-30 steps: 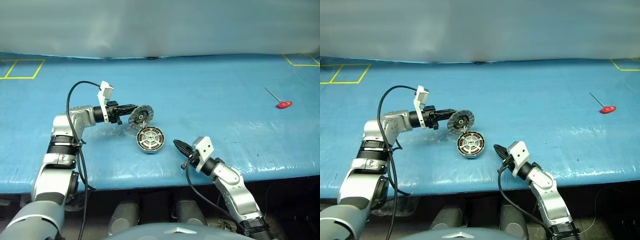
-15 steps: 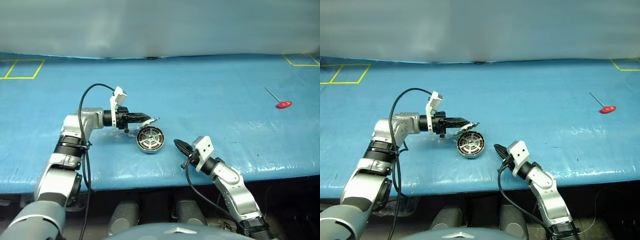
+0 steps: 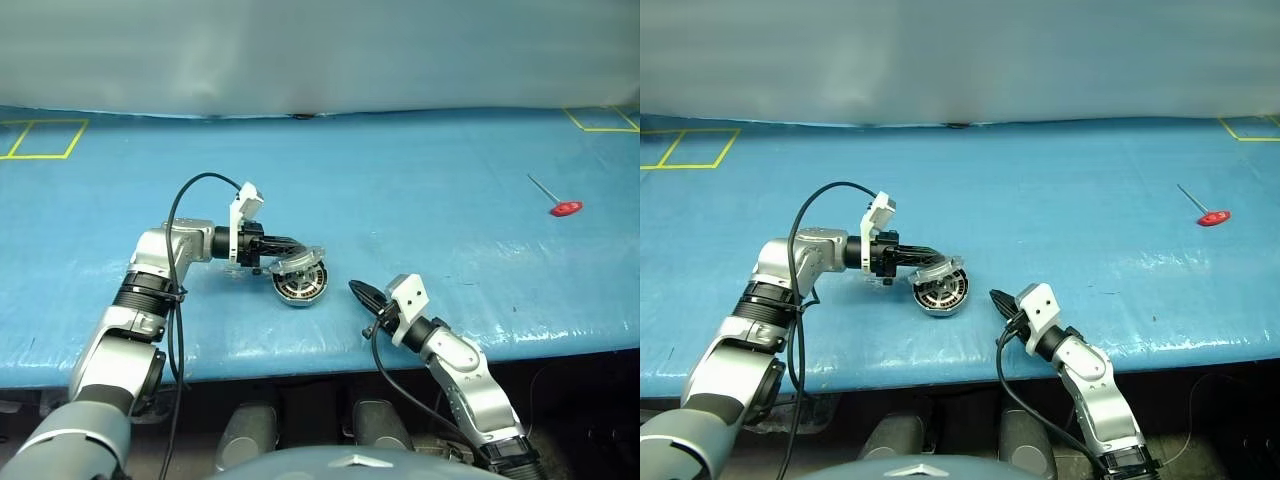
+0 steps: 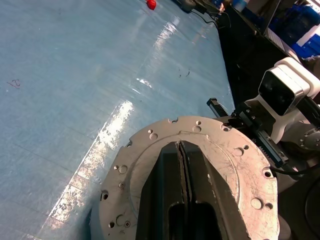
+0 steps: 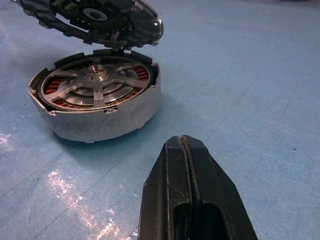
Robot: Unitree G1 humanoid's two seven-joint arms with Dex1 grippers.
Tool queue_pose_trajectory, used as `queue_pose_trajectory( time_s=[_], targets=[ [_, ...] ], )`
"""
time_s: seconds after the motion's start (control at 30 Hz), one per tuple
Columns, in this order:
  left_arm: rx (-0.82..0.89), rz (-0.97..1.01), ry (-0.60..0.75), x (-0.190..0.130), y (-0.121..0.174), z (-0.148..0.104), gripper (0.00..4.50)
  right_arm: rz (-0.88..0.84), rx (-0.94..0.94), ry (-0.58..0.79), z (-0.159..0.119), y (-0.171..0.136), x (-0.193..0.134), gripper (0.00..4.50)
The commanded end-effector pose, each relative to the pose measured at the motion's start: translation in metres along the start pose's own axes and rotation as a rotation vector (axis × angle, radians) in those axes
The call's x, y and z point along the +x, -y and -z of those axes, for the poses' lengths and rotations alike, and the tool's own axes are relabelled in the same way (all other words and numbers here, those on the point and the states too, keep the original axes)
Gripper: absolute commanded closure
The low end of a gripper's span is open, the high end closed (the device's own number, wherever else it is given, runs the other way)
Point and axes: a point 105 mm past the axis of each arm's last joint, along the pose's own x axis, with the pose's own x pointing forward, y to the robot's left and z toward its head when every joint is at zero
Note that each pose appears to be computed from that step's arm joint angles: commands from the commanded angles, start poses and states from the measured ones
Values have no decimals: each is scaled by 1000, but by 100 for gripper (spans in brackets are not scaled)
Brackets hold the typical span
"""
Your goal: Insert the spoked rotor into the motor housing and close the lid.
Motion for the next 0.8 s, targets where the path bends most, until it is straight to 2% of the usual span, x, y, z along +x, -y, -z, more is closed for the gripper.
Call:
queue_pose_trajectory(
  time_s=[0.03,0.53,0.8],
  targets=[
    [38,38,-6,6,9,-6,449,-2,-8,21,-6,-1,2,450],
    [28,65,-85,25,14,19,449,9,1,17,-5,-1,2,450],
    [24,59,-134,26,15,34,449,14,2,14,-4,-1,2,450]
  ],
)
